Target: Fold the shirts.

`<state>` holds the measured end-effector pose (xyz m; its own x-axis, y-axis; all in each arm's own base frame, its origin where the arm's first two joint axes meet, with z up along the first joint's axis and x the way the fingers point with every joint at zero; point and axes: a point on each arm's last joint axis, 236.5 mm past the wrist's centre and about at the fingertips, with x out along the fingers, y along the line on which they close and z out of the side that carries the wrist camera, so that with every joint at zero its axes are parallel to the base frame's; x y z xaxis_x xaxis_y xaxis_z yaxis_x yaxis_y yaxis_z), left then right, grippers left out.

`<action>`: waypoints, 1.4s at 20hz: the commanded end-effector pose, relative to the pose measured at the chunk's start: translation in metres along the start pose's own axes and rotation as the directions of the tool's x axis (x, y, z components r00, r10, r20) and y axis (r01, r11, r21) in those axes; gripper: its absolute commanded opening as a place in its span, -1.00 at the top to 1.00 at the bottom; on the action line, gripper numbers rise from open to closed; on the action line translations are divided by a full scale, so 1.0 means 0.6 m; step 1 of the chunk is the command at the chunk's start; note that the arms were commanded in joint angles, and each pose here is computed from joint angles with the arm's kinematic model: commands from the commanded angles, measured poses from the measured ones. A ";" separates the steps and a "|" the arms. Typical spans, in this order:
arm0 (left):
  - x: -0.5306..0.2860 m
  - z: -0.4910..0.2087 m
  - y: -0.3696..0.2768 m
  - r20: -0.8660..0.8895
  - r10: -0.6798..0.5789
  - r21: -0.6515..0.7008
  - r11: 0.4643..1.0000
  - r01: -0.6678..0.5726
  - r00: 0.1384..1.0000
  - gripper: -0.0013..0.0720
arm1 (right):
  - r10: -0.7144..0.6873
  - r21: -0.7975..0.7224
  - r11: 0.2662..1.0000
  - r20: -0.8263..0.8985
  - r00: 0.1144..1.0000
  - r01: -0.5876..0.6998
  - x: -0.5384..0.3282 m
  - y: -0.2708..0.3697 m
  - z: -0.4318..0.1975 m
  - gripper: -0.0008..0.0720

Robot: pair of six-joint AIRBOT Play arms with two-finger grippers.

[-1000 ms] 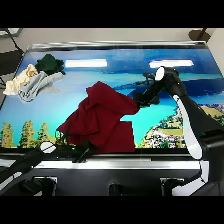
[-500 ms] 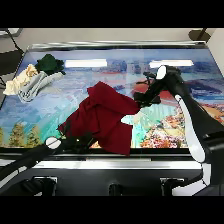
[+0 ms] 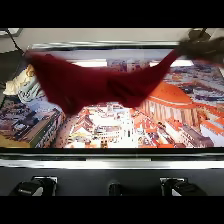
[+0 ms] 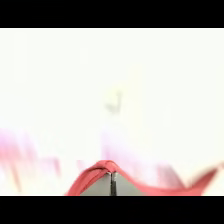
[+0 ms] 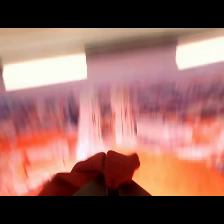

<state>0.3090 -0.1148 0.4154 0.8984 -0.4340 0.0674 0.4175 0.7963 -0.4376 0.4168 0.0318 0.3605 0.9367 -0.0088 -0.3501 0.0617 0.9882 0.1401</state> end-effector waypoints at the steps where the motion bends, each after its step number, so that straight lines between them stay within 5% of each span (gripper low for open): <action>1: -0.181 0.224 -0.104 0.355 0.002 0.186 0.980 -0.073 0.935 0.88 | 0.000 0.177 0.981 0.417 0.909 -0.081 -0.285 -0.047 0.148 0.86; 6: -0.195 0.215 -0.137 0.314 -0.046 0.174 0.985 -0.009 0.948 0.88 | 0.010 0.219 0.965 0.526 0.850 -0.146 -0.455 -0.080 0.142 0.86; 10: -0.189 0.213 -0.132 0.309 -0.040 0.172 0.985 -0.015 0.950 0.88 | -0.023 0.250 0.964 0.428 0.904 -0.094 -0.442 -0.095 0.100 0.86; 13: -0.121 0.138 -0.054 0.101 0.090 0.178 0.978 -0.107 0.991 0.88 | -0.106 0.180 0.980 0.106 0.989 0.086 -0.339 -0.109 0.002 0.86; 17: 0.010 -0.036 0.142 -0.248 0.297 0.136 0.953 -0.270 0.922 0.88 | -0.194 0.043 0.975 -0.308 0.932 0.217 -0.154 -0.098 -0.120 0.86; 24: 0.206 -0.233 0.391 -0.407 0.390 0.018 0.907 -0.420 0.826 0.87 | -0.089 0.178 0.967 -0.443 0.892 0.185 0.281 0.000 -0.276 0.86; 28: 0.246 -0.357 0.452 -0.539 0.363 -0.062 0.883 -0.466 0.760 0.87 | 0.004 0.270 0.944 -0.586 0.810 0.191 0.386 0.040 -0.428 0.86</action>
<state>0.5049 -0.0464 0.1723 0.8153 -0.2428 -0.5256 -0.0089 0.9024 -0.4308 0.5207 0.0633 0.1163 0.6202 -0.0088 -0.7844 0.2954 0.9289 0.2232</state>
